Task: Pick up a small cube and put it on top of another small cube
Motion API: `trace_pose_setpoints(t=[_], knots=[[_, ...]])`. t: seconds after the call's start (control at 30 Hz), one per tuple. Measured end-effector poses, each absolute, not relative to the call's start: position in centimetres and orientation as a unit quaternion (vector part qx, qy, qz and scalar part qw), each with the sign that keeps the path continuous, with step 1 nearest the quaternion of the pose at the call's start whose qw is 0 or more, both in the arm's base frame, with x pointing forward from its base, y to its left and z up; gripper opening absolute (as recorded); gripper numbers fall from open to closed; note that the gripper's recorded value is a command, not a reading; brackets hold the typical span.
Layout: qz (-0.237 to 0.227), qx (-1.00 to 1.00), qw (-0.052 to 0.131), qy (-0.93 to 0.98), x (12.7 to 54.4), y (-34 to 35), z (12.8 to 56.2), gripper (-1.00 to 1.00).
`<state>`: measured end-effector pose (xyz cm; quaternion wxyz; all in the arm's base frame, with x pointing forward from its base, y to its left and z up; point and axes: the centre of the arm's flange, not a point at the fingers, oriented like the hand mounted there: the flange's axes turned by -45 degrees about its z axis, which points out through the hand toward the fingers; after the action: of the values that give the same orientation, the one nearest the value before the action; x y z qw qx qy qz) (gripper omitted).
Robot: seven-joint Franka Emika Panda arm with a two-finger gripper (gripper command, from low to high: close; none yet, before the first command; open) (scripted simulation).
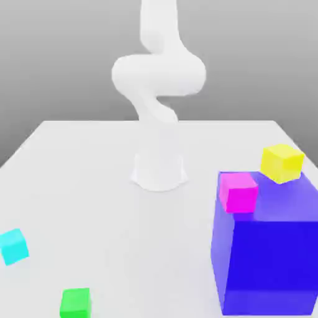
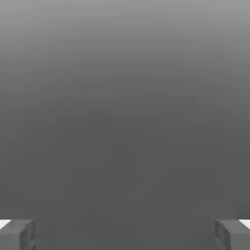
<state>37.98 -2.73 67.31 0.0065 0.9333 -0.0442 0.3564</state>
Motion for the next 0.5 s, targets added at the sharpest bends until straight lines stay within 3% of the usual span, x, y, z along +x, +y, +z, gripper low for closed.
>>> trace_pose_setpoints(t=[0.23,0.5], knots=[[0.259,0.953,0.024,-0.155,44.0,-12.2,55.1,0.0],[0.148,0.948,0.026,-0.281,43.6,-23.4,39.9,0.0]])
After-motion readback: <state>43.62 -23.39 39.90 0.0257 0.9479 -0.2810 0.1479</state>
